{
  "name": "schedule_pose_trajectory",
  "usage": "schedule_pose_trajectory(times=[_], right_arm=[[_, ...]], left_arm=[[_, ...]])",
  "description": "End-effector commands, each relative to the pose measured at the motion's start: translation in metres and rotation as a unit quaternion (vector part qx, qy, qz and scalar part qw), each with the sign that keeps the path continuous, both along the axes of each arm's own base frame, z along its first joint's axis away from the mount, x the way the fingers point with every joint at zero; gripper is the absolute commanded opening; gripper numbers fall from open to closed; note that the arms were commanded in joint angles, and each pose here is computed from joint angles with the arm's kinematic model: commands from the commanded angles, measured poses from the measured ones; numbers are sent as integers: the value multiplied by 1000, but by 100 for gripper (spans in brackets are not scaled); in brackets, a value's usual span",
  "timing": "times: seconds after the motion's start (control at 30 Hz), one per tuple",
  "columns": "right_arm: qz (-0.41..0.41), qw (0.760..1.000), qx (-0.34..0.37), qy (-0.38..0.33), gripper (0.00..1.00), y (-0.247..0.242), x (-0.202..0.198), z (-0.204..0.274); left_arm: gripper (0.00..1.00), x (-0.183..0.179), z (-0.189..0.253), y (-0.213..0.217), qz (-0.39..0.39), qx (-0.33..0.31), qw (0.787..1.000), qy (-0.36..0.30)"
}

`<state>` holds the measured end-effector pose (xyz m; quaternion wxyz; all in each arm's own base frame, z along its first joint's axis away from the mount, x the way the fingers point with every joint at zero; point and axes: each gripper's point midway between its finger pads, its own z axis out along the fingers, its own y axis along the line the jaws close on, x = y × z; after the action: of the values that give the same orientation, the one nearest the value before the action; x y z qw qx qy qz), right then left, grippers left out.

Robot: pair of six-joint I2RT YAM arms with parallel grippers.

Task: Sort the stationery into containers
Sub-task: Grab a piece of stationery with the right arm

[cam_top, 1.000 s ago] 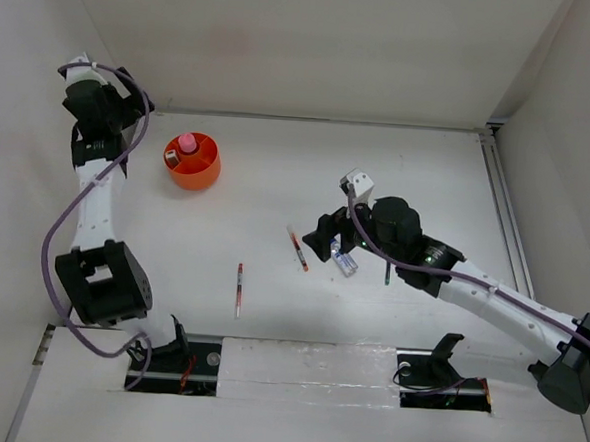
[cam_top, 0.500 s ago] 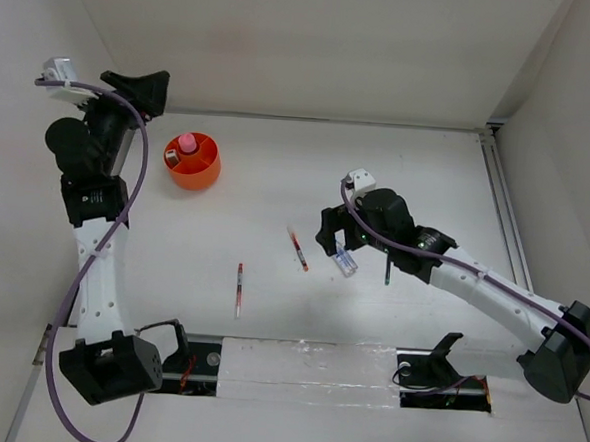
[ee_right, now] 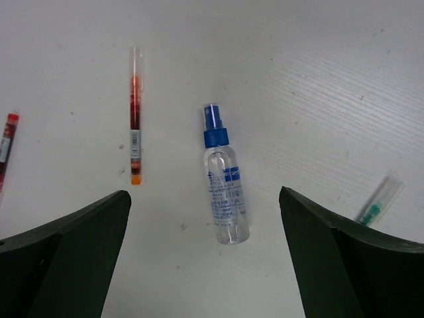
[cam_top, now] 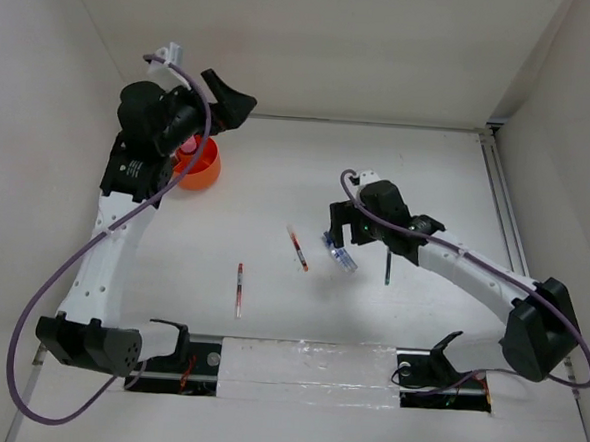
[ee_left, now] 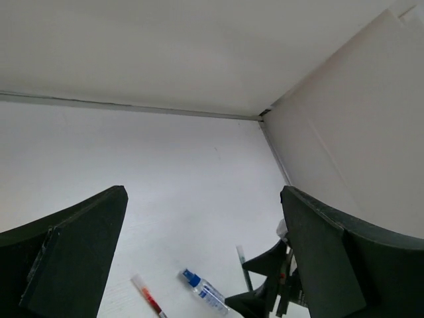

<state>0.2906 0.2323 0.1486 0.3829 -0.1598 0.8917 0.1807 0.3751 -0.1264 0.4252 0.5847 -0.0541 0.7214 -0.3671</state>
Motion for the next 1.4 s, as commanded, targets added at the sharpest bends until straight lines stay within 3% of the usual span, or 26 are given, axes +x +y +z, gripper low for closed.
schedule_pose_trajectory(times=[0.0,0.03,0.13,0.5,0.87,1.07,1.2,1.33,1.37], right_arm=[[2,1000,-5,20,100,6,5,-10],[-1,1000,-10,21,100,6,8,-12],[6,998,-37,43,99,7,10,-30],[-30,990,-96,102,93,-11,3,-81],[-32,984,-124,126,91,-11,-8,-106],[-44,973,-174,142,85,-20,-19,-127],[-37,974,-167,149,72,-12,-21,-134],[-37,972,-173,156,51,-13,-23,-140],[-37,972,-173,156,38,-13,-23,-140]], left_arm=[[100,0,-21,2,56,80,994,44],[100,-7,-29,-21,35,95,994,53],[100,-11,-54,-31,31,120,989,82],[100,-33,-106,-2,71,169,976,119],[100,-36,-102,-1,72,169,977,109],[100,-36,-102,-1,72,169,977,109],[100,-36,-102,-2,67,168,977,109],[100,-36,-102,-2,67,168,977,109],[100,-36,-102,-2,67,168,977,109]])
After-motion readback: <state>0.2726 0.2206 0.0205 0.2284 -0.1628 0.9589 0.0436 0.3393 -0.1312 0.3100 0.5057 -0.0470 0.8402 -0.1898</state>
